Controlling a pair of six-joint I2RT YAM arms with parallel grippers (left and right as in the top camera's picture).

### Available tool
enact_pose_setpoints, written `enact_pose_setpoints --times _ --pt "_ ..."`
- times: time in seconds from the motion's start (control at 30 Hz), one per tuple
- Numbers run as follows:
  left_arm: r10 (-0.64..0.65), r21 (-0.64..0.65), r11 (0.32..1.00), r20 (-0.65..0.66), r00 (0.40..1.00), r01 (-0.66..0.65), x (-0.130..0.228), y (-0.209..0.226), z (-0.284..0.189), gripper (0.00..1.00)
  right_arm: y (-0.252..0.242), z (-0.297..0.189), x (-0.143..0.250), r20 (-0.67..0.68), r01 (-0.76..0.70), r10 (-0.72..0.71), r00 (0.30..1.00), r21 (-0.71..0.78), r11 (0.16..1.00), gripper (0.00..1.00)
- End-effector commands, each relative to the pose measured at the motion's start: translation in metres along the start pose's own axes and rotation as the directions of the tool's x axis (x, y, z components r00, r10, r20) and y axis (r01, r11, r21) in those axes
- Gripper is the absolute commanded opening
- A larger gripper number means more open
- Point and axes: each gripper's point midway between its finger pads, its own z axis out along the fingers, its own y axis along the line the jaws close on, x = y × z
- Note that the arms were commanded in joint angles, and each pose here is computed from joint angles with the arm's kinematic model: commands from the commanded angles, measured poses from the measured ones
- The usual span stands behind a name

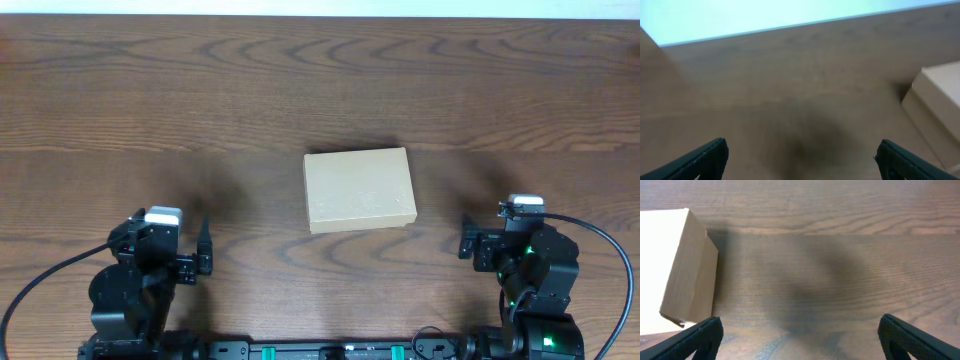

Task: Pack container

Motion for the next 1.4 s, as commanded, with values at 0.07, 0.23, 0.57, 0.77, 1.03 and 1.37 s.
enact_pose_setpoints --times 0.07,0.23,0.57,0.77,1.03,1.37 --pt "-0.013 -0.005 1.000 -0.112 0.994 0.013 0.029 0.000 -0.002 0.95 0.002 -0.001 0.002 -0.003 0.000 0.000 1.000 -0.004 1.000 0.99" --pt "-0.019 0.014 1.000 -0.256 0.967 0.024 0.064 -0.006 -0.008 0.96 0.002 -0.001 0.002 -0.003 0.000 0.000 1.000 -0.004 1.000 0.99" --pt "-0.022 0.037 0.998 -0.438 0.899 0.042 0.109 -0.014 -0.025 0.95 0.002 -0.001 0.002 -0.003 0.000 0.000 1.000 -0.004 1.000 0.99" --pt "-0.022 0.037 0.998 -0.437 0.899 0.042 0.108 -0.014 -0.025 0.95 -0.006 -0.001 0.003 -0.008 0.020 -0.020 1.000 0.045 0.999 0.99" --pt "-0.022 0.037 0.998 -0.438 0.899 0.042 0.109 -0.014 -0.025 0.96 0.013 -0.026 -0.075 0.344 0.050 -0.036 0.938 -0.032 0.998 0.99" --pt "-0.022 0.037 0.998 -0.438 0.899 0.042 0.109 -0.014 -0.025 0.95 0.018 -0.133 -0.161 0.796 0.052 -0.011 0.606 -0.026 0.998 0.99"
